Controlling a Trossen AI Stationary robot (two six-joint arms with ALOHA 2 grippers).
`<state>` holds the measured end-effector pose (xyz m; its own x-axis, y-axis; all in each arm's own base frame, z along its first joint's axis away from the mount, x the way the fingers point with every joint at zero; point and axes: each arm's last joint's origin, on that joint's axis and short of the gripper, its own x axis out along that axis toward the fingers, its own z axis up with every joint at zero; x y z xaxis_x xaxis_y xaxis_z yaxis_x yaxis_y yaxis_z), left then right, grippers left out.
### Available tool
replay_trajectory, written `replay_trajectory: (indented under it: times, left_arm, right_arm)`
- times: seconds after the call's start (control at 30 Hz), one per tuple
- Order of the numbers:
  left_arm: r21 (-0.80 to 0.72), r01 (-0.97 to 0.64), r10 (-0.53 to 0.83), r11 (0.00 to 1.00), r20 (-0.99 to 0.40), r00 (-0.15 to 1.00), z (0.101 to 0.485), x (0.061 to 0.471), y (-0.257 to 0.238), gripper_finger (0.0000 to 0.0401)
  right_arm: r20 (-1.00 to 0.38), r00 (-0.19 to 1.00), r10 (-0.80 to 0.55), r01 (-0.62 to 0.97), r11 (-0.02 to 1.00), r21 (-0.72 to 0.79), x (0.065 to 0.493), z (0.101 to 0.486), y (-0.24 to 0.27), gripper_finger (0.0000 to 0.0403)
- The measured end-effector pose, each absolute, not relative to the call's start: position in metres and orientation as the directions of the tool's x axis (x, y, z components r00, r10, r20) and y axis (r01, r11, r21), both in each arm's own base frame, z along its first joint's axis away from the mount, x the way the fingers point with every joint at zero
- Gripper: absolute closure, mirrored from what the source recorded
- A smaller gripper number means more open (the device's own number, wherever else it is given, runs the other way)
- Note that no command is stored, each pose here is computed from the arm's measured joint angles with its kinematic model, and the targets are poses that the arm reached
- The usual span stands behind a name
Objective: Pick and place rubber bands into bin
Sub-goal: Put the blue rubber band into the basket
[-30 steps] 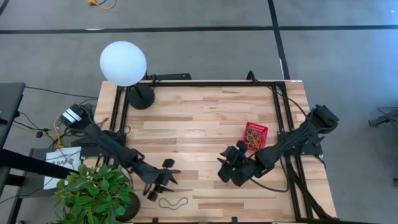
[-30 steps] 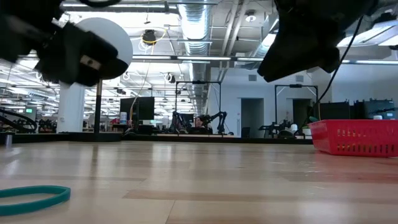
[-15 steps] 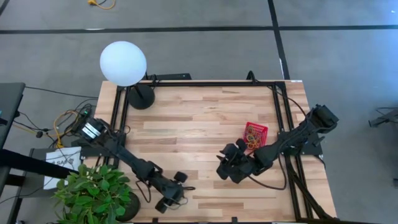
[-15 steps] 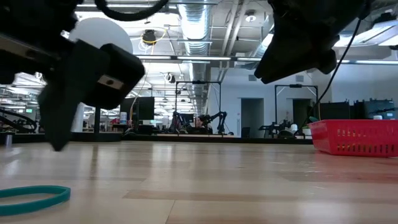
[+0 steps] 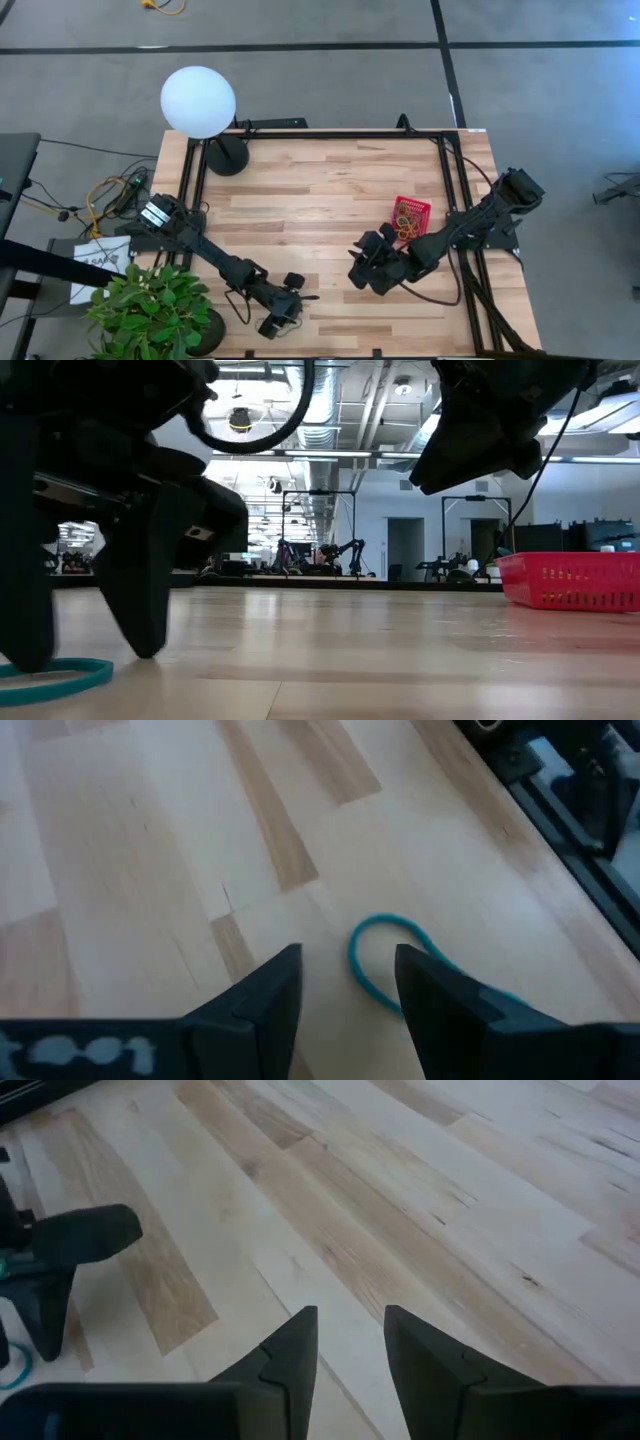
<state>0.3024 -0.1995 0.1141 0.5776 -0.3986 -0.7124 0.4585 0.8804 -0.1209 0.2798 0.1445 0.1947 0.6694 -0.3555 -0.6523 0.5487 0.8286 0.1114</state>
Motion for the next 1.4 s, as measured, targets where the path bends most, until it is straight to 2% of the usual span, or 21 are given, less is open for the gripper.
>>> replay_trajectory:
  times: [0.33, 0.43, 0.6, 0.7, 0.8, 0.9, 1.17, 1.23, 1.3, 1.4]
  left_arm:
    - [-0.128, 0.462, -0.409, 0.878, -0.701, 0.584, 0.106, 0.306, -0.202, 0.0255]
    - [-0.122, 0.456, -0.389, 0.881, -0.734, 0.556, 0.104, 0.303, -0.2, 0.0289]
    - [-0.075, 0.48, -0.367, 0.874, -0.75, 0.55, 0.103, 0.303, -0.199, 0.0385]
    - [0.001, 0.479, -0.318, 0.878, -0.748, 0.583, 0.11, 0.301, -0.197, 0.0392]
    - [0.109, 0.423, -0.214, 0.9, -0.734, 0.644, 0.125, 0.298, -0.191, 0.0399]
    - [0.177, 0.323, -0.134, 0.93, -0.653, 0.745, 0.157, 0.298, -0.183, 0.0399]
    - [0.264, 0.08, 0.059, 0.961, -0.479, 0.876, 0.233, 0.28, -0.154, 0.0401]
    - [0.26, 0.062, 0.072, 0.964, -0.475, 0.877, 0.242, 0.276, -0.145, 0.0401]
    - [0.217, 0.089, 0.028, 0.972, -0.485, 0.874, 0.25, 0.274, -0.137, 0.0401]
    - [0.169, 0.117, -0.016, 0.979, -0.506, 0.862, 0.253, 0.275, -0.128, 0.0401]
  right_arm:
    - [-0.656, 0.664, -0.358, 0.549, 0.829, 0.104, 0.279, 0.194, 0.144, 0.029]
    - [-0.656, 0.664, -0.358, 0.549, 0.829, 0.104, 0.279, 0.194, 0.144, 0.029]
    - [-0.656, 0.664, -0.358, 0.549, 0.829, 0.104, 0.279, 0.194, 0.144, 0.029]
    - [-0.656, 0.664, -0.358, 0.55, 0.829, 0.104, 0.279, 0.194, 0.144, 0.029]
    - [-0.653, 0.668, -0.356, 0.549, 0.828, 0.111, 0.28, 0.194, 0.144, 0.029]
    - [-0.642, 0.684, -0.345, 0.547, 0.826, 0.139, 0.281, 0.196, 0.145, 0.029]
    - [-0.646, 0.677, -0.352, 0.56, 0.816, 0.142, 0.288, 0.196, 0.135, 0.029]
    - [-0.643, 0.675, -0.363, 0.569, 0.81, 0.14, 0.291, 0.195, 0.129, 0.029]
    - [-0.622, 0.692, -0.367, 0.553, 0.823, 0.13, 0.3, 0.19, 0.126, 0.029]
    - [-0.571, 0.753, -0.327, 0.449, 0.89, 0.083, 0.319, 0.18, 0.127, 0.029]
